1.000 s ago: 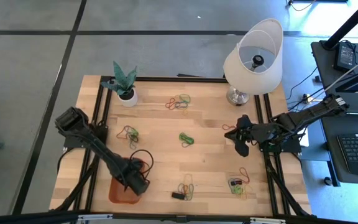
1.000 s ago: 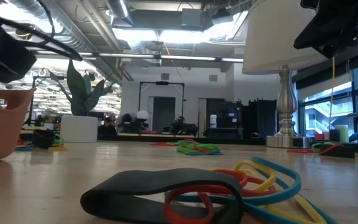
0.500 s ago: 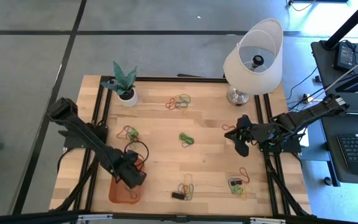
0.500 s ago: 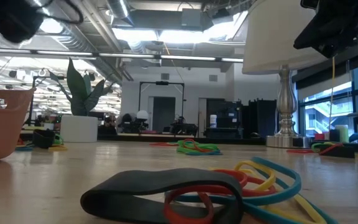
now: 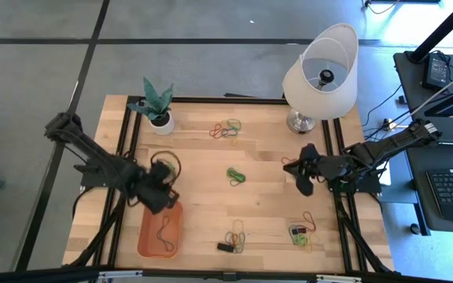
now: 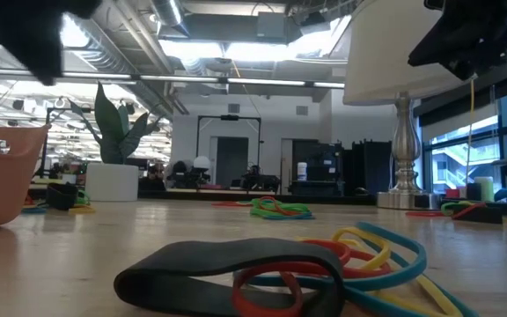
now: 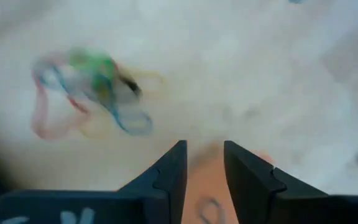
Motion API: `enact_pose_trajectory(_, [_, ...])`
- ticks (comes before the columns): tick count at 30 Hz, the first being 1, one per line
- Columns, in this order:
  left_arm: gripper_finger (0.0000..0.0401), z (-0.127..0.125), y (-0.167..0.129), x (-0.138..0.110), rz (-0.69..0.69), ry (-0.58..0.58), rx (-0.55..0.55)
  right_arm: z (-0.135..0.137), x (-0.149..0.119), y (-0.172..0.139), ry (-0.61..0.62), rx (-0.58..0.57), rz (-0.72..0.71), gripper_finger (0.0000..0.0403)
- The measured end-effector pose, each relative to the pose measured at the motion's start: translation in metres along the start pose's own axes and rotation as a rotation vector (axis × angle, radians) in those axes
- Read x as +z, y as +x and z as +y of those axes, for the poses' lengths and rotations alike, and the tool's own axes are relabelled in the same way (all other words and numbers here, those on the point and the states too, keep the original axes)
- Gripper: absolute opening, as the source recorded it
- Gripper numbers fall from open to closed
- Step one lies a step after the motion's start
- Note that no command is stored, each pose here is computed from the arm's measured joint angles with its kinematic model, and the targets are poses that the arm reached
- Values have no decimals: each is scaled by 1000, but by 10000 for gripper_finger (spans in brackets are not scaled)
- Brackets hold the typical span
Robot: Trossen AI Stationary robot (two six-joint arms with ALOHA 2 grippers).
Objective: Pick and place rubber bands into bin
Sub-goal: Put the black rubber band into the orange bin
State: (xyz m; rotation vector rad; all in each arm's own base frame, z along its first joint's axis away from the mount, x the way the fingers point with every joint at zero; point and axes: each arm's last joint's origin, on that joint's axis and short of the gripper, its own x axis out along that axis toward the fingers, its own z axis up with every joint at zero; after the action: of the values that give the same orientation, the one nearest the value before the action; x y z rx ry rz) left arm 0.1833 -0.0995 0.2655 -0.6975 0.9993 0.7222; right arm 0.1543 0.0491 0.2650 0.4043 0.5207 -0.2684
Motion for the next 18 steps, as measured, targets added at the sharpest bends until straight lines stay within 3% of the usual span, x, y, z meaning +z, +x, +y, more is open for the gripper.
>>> enact_pose_trajectory(7, [83, 36, 6, 54, 131, 201, 123, 2, 4, 3, 61, -70, -96, 37])
enact_pose_trajectory(12, [78, 51, 23, 84, 208, 405, 109, 4, 7, 10, 84, -121, -148, 37])
enact_pose_trajectory(18, [81, 65, 55, 94, 321, 635, 145, 2, 6, 22, 167, -172, -141, 37])
